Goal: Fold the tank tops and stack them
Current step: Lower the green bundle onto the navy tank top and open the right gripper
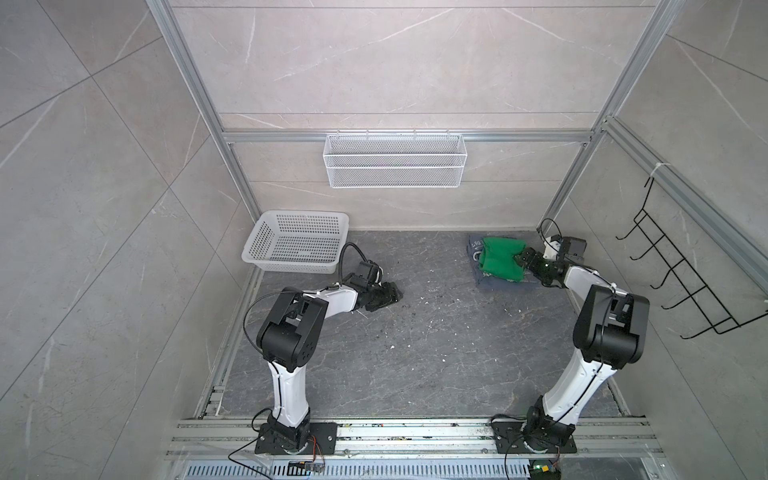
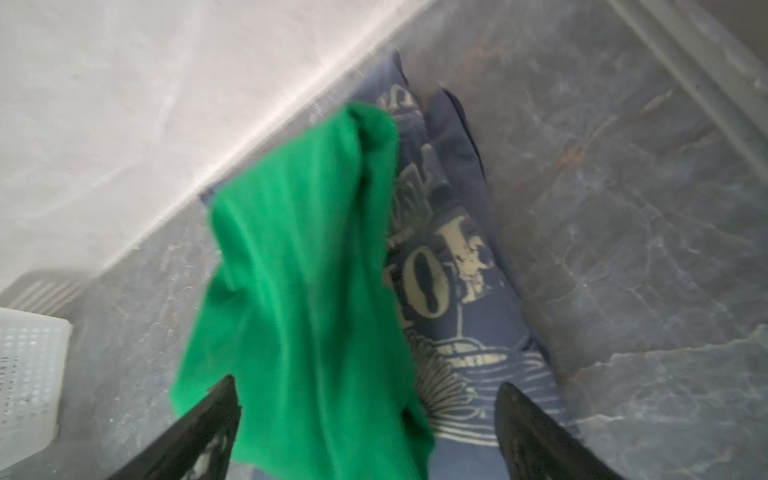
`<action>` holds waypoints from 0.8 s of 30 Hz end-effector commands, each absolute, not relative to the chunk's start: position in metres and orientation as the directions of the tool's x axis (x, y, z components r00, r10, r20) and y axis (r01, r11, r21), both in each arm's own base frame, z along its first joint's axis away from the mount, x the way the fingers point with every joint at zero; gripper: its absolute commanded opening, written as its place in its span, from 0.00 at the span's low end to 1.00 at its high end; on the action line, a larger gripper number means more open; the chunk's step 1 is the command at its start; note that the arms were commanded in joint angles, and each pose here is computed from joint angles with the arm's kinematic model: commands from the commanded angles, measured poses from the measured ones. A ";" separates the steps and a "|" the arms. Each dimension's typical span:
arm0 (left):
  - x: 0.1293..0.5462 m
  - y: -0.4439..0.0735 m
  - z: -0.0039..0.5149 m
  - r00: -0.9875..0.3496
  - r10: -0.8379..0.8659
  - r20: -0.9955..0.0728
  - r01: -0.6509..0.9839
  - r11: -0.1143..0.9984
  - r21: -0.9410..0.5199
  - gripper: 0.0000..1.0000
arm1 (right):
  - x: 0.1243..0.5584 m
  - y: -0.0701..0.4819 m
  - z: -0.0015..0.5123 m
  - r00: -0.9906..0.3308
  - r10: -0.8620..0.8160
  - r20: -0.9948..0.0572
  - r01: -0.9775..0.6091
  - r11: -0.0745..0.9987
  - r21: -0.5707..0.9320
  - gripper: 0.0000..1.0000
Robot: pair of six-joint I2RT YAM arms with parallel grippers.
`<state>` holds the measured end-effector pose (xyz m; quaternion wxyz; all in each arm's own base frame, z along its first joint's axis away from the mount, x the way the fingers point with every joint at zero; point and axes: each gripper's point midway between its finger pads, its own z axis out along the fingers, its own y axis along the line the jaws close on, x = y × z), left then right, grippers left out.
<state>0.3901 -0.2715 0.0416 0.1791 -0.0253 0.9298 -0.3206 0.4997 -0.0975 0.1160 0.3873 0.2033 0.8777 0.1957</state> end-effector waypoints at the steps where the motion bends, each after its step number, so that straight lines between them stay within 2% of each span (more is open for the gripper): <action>1: 0.371 -0.257 0.027 -0.955 -0.140 -0.262 0.031 0.829 -0.558 0.73 | 0.507 -0.088 0.153 -0.528 0.514 -0.676 0.109 0.831 0.546 0.93; 12: 0.367 -0.255 0.034 -0.948 -0.138 -0.288 0.051 0.825 -0.563 0.74 | 0.543 -0.059 0.122 -0.634 0.482 -0.604 0.049 0.805 0.591 0.87; 19: 0.367 -0.254 0.033 -0.947 -0.136 -0.291 0.051 0.831 -0.554 0.74 | 0.543 -0.083 0.078 -0.681 0.499 -0.535 0.220 0.837 0.501 0.75; 24: 0.368 -0.254 0.036 -0.948 -0.131 -0.291 0.055 0.832 -0.552 0.74 | 0.537 -0.099 0.083 -0.666 0.500 -0.554 0.288 0.857 0.427 0.72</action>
